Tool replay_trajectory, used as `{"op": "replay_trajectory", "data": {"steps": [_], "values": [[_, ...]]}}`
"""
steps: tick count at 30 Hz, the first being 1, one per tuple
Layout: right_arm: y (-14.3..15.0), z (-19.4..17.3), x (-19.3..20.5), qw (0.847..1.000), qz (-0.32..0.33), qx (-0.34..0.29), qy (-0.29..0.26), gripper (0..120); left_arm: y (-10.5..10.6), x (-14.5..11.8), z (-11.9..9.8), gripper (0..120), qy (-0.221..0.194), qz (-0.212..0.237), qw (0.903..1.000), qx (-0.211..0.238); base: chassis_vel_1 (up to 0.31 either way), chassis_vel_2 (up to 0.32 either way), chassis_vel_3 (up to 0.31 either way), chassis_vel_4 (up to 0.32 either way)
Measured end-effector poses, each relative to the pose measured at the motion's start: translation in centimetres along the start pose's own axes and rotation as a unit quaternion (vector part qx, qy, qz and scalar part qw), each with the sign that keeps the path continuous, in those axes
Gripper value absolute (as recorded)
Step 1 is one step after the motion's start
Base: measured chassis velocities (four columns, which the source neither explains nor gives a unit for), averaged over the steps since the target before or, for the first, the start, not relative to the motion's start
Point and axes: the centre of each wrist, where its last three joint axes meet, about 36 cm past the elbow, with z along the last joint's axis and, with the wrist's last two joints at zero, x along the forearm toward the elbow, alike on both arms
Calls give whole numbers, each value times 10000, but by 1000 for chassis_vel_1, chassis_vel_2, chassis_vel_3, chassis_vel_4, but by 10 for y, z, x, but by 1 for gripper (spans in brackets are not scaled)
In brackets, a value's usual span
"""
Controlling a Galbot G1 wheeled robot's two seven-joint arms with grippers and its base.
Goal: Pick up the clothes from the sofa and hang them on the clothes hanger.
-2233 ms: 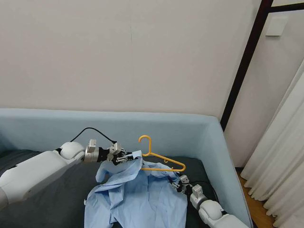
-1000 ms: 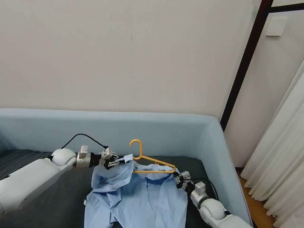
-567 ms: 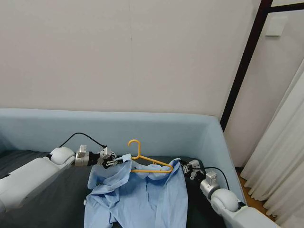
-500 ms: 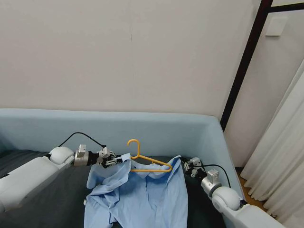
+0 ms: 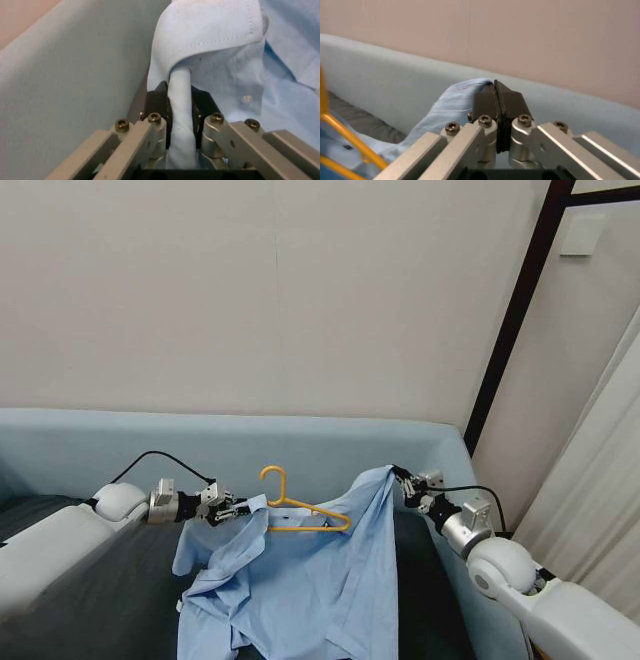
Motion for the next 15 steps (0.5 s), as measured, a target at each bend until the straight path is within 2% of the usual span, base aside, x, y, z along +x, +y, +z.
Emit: {"op": "replay_trajectory", "data": {"steps": [3,6,11,15], "values": [[19,-31,8,9997,-134,-80,-164,0,1,-4,0,7,235,-238,9994,-53,0,0,0,0],[31,-47,13,9992,-221,-157,-285,0,1,-9,1,7,251,-414,9988,-7,0,0,0,0],[68,-73,32,9961,-671,-309,-484,0,-5,-35,-15,7,-96,-685,9974,210,0,0,0,0],[86,-81,41,9934,-955,-243,-594,0,-8,-46,-30,7,-380,-745,9960,326,0,0,0,0]]}}
